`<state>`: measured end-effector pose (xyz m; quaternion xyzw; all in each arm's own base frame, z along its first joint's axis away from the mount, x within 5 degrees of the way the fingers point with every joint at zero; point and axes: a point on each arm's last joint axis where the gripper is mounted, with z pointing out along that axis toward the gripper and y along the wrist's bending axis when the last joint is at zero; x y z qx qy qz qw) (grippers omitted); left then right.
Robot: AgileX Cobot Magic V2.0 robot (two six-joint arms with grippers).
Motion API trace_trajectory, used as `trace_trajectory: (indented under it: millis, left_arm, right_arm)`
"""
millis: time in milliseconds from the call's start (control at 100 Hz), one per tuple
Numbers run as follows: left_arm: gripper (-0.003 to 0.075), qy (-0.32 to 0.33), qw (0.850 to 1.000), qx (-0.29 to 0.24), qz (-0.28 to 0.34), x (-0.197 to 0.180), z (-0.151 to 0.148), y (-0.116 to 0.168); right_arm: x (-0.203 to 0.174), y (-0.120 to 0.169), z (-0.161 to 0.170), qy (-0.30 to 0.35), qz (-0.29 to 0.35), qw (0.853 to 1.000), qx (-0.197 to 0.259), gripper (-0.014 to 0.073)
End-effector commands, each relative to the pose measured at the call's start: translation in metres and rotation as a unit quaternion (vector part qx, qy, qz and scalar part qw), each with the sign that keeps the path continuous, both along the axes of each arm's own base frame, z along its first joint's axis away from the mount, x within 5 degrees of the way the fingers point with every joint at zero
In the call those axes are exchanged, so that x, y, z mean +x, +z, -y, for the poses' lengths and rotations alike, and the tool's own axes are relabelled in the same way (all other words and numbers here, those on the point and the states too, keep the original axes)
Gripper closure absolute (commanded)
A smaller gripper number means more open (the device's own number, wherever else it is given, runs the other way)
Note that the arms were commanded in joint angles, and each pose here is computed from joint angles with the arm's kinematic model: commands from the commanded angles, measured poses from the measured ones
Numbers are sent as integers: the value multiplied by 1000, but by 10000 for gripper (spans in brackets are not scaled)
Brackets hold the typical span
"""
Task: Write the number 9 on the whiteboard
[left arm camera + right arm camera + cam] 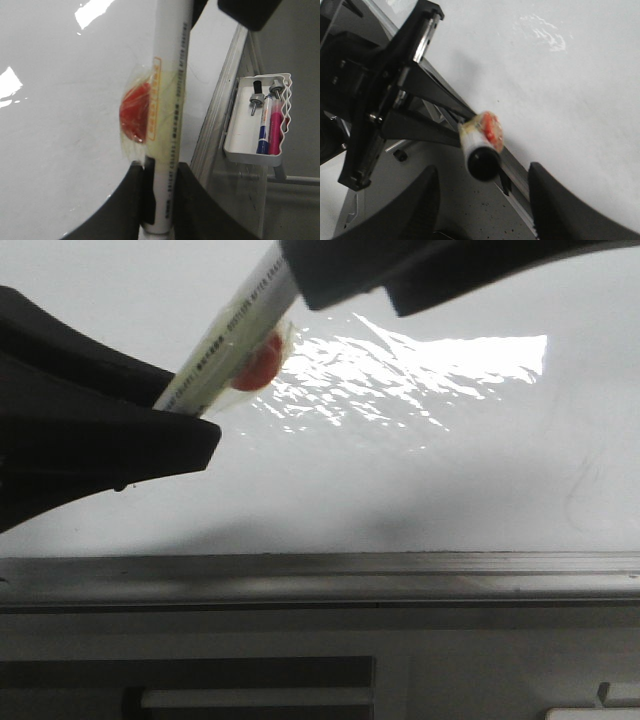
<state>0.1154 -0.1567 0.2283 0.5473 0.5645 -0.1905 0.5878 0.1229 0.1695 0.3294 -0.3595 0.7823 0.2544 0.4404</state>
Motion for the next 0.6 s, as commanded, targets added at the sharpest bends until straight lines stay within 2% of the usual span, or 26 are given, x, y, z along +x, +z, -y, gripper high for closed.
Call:
trace_trajectory:
  millis: [0,200,330,490,540,590]
  left_arm:
    - [741,-14,998,-56,21,0,5,19]
    - [741,-14,998,-56,21,0,5,19]
    - [741,-14,998,-56,21,0,5,19]
    - [739,-14,998,-55,20,0,5,18]
    - [727,-12,998,-53,19,0,5,18]
    - [692,-12,998,-52,19,0,5,18]
  right_arm:
    - [5,25,-11,7,38,998,42,247]
    - [18,21,-24,1,23,1000,21,271]
    - [21,11,-28,2,-3,1000,-14,419]
    - [20,11,-27,2,-3,1000,-14,625]
    - [21,12,-28,2,-2,1000,-12,664]
    - [21,13,-28,2,0,1000,-9,664]
